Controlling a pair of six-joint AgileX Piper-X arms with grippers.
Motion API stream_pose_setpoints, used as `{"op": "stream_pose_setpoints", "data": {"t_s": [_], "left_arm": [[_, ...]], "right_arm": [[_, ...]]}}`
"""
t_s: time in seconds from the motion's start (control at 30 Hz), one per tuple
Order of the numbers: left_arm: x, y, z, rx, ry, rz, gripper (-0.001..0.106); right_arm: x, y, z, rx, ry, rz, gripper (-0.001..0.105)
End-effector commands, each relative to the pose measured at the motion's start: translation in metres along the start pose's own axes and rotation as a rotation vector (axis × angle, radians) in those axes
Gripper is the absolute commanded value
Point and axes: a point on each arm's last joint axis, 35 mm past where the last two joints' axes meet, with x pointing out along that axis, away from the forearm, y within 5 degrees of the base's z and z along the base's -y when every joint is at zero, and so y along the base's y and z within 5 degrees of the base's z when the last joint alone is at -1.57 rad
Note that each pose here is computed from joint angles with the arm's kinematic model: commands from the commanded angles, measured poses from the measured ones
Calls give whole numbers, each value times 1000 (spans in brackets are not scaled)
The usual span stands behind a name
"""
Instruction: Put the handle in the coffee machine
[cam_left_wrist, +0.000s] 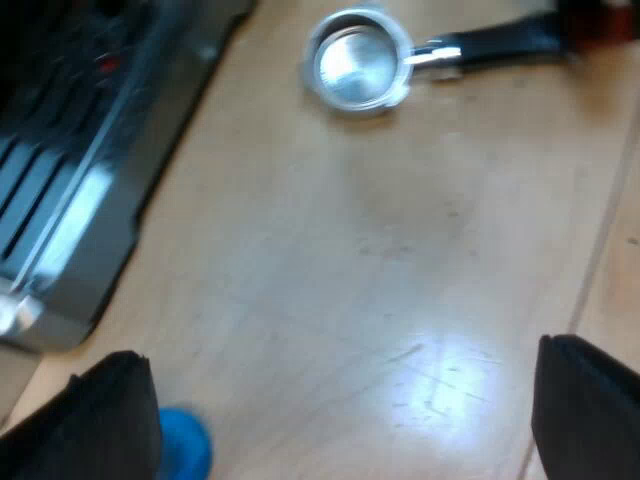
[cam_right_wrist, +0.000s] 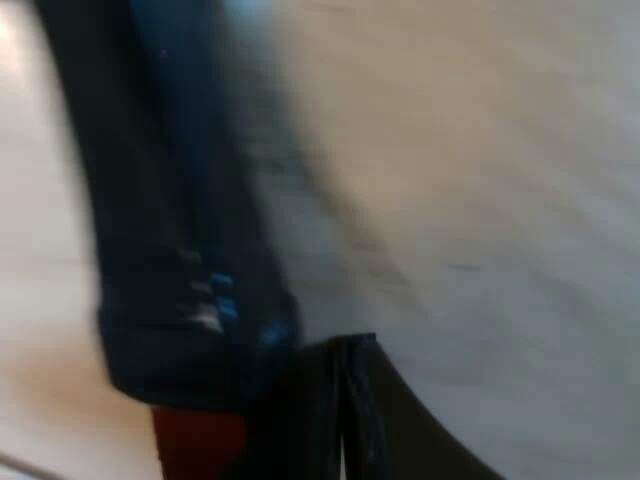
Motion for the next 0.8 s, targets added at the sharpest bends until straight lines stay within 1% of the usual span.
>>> {"op": "stream_pose_setpoints", "data": {"t_s": [0.03,0.1,0.2,0.3,0.37,0.4,0.47,0.6,0.63,0.77,0.8], "left_arm": [[-3,4,0,-42,-13,46,74],[-4,8,-1,-80,-21,64,69],[-6,10,-2,-111,-26,68,68],[-6,9,-4,-120,-21,40,68],[-5,7,-5,-127,-17,6,68],[-5,7,-5,-128,-15,6,68],[-5,7,-5,-128,-18,1,68],[-5,7,-5,-128,-18,1,68],[-5,7,-5,-128,-18,1,68],[-5,7,-5,-128,-18,1,68],[-5,7,-5,-128,-19,-1,68]], "right_arm": [[2,10,4,5,-28,64,0],[2,15,5,3,-44,69,0],[2,24,8,5,-78,104,0],[1,29,11,5,-111,118,0],[2,30,11,3,-113,119,0],[5,36,17,9,-128,147,0],[9,39,22,19,-128,157,0],[11,48,35,0,-146,167,0],[10,52,42,-10,-154,171,0],[8,59,55,-19,-168,177,0],[8,62,64,-21,-181,168,0]]}}
